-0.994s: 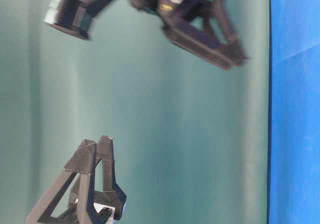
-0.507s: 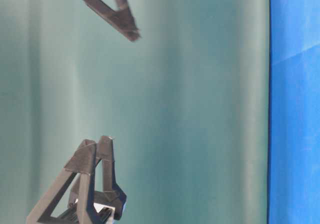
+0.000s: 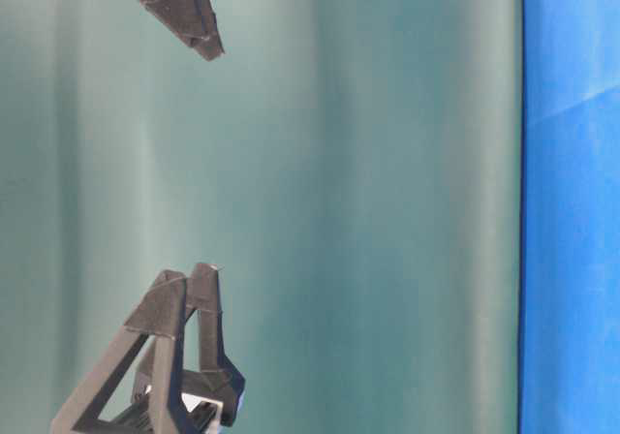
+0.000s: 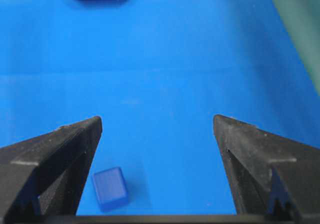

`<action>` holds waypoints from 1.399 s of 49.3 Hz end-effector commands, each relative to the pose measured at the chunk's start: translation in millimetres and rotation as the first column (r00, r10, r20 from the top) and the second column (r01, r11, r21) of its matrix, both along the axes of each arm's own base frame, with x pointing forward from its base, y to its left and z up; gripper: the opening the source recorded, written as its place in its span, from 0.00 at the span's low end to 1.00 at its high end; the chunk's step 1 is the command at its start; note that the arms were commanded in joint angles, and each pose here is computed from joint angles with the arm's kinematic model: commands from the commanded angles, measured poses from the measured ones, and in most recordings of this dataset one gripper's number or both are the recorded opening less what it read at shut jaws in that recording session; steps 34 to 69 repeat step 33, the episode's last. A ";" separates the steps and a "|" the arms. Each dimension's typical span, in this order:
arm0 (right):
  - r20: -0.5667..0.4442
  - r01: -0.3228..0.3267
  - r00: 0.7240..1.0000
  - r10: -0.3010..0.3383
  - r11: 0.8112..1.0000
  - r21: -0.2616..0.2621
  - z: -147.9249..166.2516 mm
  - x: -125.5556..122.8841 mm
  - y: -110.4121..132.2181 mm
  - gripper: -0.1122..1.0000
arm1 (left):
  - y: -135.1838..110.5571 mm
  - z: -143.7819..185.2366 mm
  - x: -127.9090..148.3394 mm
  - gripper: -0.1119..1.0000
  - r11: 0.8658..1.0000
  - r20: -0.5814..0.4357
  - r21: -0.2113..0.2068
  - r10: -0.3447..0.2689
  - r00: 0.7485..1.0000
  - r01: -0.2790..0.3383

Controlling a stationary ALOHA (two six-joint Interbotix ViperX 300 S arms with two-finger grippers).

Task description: Handover the blue block to the right arm after grasping it with the left arm, then place it in the designated position.

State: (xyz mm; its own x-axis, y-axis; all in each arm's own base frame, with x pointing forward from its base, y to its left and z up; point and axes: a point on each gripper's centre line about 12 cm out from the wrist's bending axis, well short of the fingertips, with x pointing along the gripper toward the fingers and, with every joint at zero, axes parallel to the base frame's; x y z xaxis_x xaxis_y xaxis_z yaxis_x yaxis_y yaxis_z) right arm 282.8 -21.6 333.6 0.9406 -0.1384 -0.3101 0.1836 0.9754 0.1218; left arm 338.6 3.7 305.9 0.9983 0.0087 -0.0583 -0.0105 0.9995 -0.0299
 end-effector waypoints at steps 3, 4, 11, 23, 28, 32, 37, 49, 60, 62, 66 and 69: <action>0.050 -0.025 0.998 0.026 1.000 -0.012 8.5 1.2 2.8 0.88 | -0.1 11.9 -1.5 0.94 1.000 0.037 0.002 -0.001 0.999 0.001; 0.060 -0.030 0.998 0.031 0.999 -0.013 9.3 1.1 3.4 0.87 | 0.0 11.9 -1.5 0.94 1.000 0.037 -0.001 0.000 0.999 0.000; 0.120 -0.080 0.989 0.083 0.996 -0.031 9.7 1.6 8.9 0.87 | 0.0 11.9 -1.5 0.94 1.000 0.037 0.000 0.000 0.999 0.000; 0.171 -0.129 0.976 0.134 0.991 -0.041 2.2 0.8 13.3 0.87 | -0.6 11.8 -2.0 0.94 1.000 0.037 0.000 -0.002 0.999 0.002; 0.180 -0.134 0.974 0.139 0.990 -0.039 0.8 0.1 13.3 0.87 | -0.6 11.3 -1.7 0.94 1.000 0.035 0.002 -0.002 0.999 0.002; 0.179 -0.136 0.974 0.141 0.990 -0.039 0.4 0.4 13.7 0.87 | -0.6 11.9 -1.5 0.94 1.000 0.037 0.000 -0.002 0.999 0.002; 0.180 -0.136 0.974 0.141 0.990 -0.039 0.8 0.1 13.7 0.87 | -0.6 12.6 -1.8 0.94 1.000 0.040 0.000 -0.002 0.999 0.002; 0.180 -0.136 0.974 0.141 0.990 -0.039 0.8 0.1 13.7 0.87 | -0.6 12.6 -1.8 0.94 1.000 0.040 0.000 -0.002 0.999 0.002; 0.180 -0.136 0.974 0.141 0.990 -0.039 0.8 0.1 13.7 0.87 | -0.6 12.6 -1.8 0.94 1.000 0.040 0.000 -0.002 0.999 0.002; 0.180 -0.136 0.974 0.141 0.990 -0.039 0.8 0.1 13.7 0.87 | -0.6 12.6 -1.8 0.94 1.000 0.040 0.000 -0.002 0.999 0.002; 0.180 -0.136 0.974 0.141 0.990 -0.039 0.8 0.1 13.7 0.87 | -0.6 12.6 -1.8 0.94 1.000 0.040 0.000 -0.002 0.999 0.002; 0.180 -0.136 0.974 0.141 0.990 -0.039 0.8 0.1 13.7 0.87 | -0.6 12.6 -1.8 0.94 1.000 0.040 0.000 -0.002 0.999 0.002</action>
